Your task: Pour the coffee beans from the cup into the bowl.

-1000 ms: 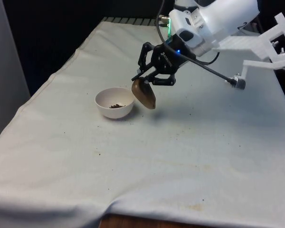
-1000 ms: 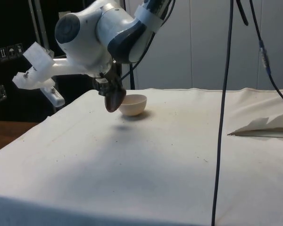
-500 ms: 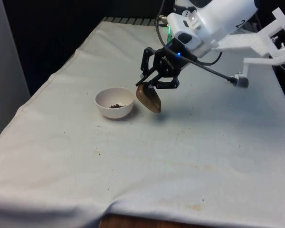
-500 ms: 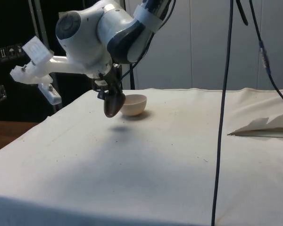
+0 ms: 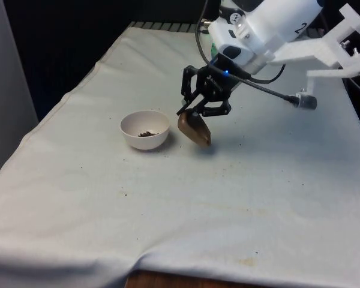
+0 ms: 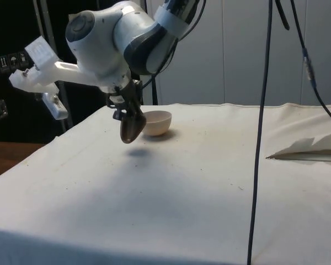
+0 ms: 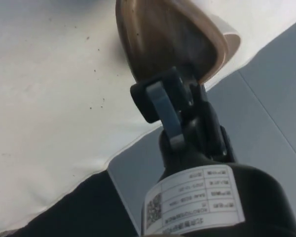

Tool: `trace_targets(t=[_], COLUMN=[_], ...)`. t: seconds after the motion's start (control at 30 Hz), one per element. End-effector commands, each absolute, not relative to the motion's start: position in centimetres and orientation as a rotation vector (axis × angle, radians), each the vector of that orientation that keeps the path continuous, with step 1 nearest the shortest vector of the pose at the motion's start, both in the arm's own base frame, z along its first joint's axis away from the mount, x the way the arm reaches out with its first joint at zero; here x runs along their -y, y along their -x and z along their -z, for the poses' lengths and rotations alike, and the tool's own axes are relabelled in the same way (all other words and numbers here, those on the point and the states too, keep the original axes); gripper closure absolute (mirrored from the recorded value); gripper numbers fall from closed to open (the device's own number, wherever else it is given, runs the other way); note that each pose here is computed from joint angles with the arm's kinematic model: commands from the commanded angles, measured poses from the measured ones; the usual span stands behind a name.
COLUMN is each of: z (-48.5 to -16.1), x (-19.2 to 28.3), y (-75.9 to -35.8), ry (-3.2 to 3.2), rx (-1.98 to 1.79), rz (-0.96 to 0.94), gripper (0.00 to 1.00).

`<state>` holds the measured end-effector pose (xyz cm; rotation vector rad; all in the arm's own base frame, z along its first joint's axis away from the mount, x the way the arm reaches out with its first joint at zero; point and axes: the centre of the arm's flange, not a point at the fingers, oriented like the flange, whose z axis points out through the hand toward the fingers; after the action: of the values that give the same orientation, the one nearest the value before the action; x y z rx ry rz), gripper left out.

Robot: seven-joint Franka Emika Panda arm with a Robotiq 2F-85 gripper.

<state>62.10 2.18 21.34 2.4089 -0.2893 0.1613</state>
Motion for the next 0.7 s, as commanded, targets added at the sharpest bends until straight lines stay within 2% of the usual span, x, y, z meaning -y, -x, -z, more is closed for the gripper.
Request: trace_targets(t=[0.0,0.67], z=[-21.24,-20.66], x=[-2.11,-2.02], y=[-62.18,-62.78], ry=[-2.435,-2.557], rx=[0.288,0.283], rz=[-0.157,-0.151], gripper=[0.99,0.99])
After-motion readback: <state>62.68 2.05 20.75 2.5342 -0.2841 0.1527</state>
